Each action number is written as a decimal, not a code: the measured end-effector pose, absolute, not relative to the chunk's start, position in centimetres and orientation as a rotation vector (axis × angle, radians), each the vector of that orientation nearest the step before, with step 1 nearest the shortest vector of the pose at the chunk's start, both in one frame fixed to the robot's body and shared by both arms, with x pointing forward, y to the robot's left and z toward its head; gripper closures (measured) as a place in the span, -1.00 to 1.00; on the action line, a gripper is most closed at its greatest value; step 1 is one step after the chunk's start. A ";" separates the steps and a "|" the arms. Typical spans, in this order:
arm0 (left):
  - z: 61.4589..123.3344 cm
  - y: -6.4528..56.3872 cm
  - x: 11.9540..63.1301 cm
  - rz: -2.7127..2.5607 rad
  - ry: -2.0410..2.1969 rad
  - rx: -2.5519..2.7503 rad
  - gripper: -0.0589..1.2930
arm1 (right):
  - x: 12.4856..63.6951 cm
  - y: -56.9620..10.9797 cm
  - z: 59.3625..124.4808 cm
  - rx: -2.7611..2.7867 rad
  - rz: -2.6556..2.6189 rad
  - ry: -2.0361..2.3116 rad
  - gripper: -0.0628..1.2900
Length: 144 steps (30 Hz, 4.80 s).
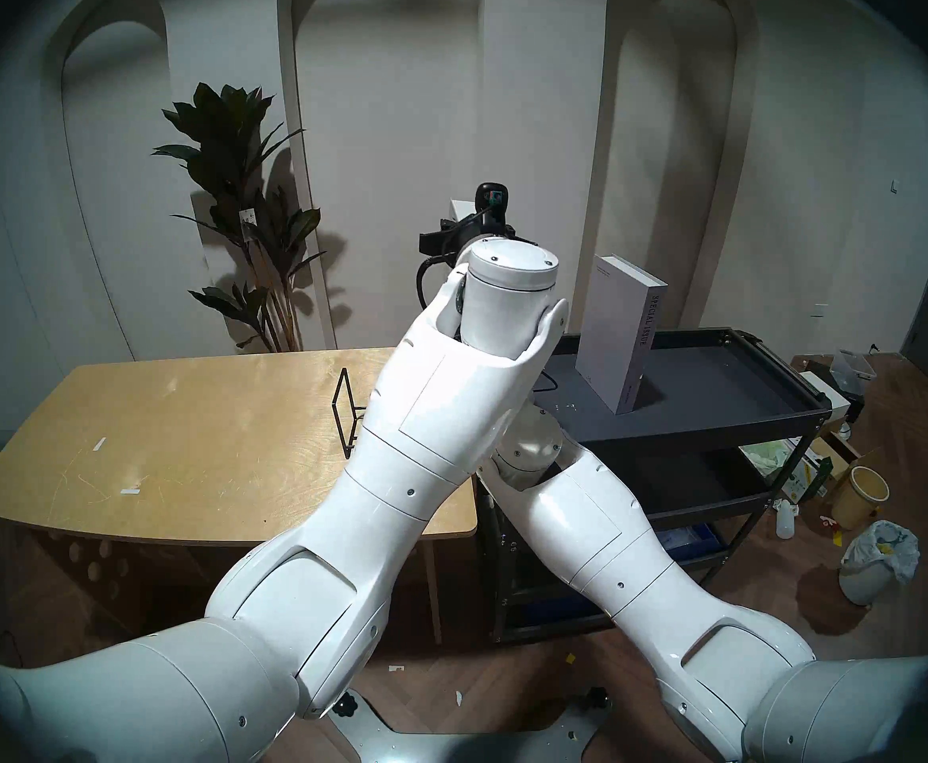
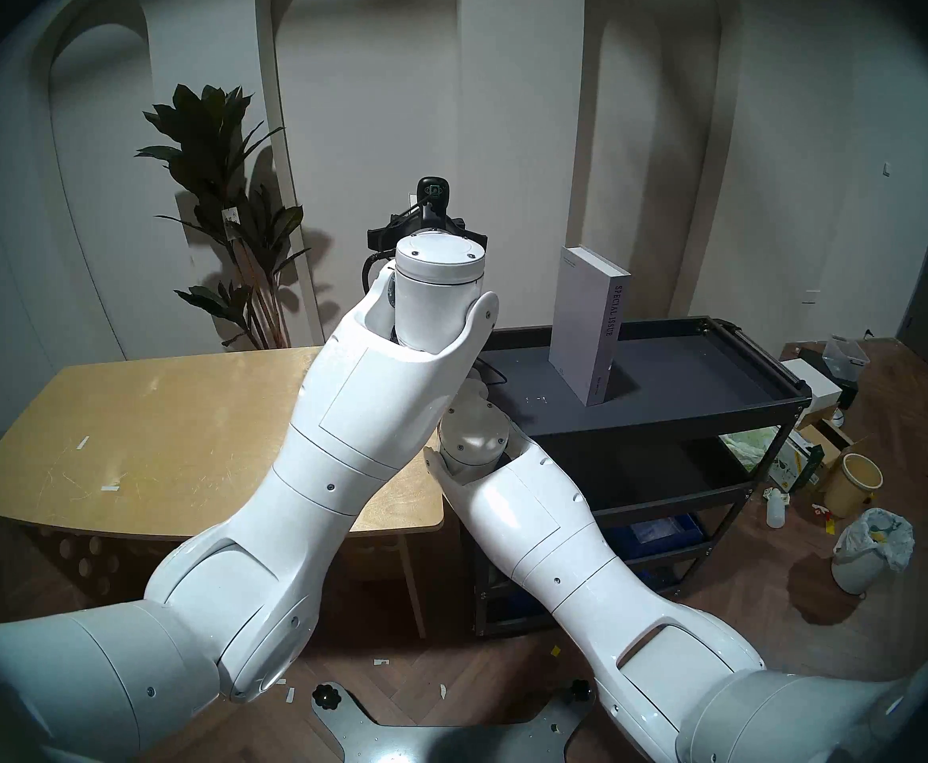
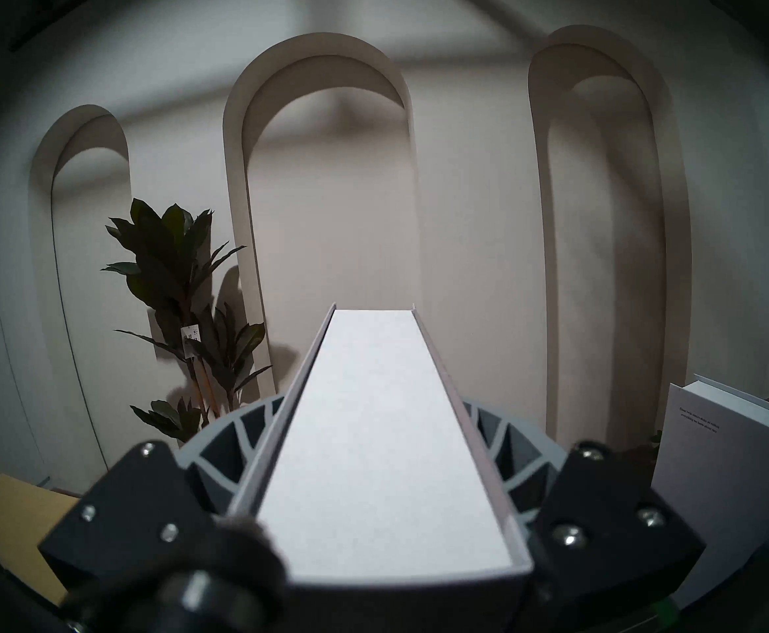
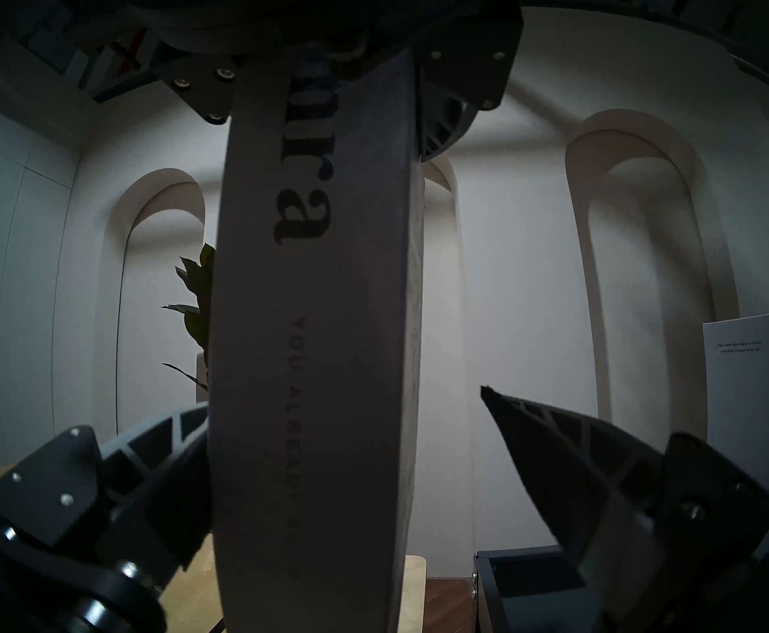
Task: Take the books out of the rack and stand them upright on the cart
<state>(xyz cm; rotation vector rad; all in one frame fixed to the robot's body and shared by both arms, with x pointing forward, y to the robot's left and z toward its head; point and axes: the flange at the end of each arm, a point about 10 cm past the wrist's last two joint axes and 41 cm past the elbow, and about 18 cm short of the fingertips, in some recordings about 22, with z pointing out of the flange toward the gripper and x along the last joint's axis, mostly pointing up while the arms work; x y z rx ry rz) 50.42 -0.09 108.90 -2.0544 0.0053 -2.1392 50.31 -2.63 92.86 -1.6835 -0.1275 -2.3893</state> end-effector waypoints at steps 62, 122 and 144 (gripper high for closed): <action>119.5 -4.6 43.8 -2.702 0.061 -1.768 -0.91 | 53.0 -3.2 93.5 -1.751 -2.410 0.061 0.02; 113.0 13.9 42.8 -2.365 0.032 -2.331 -0.91 | 58.7 -18.1 88.9 -2.187 -2.062 -0.396 0.02; 112.4 14.3 42.6 -2.344 -0.013 -2.341 -0.91 | 57.8 -18.4 89.0 -2.237 -2.015 -0.398 0.02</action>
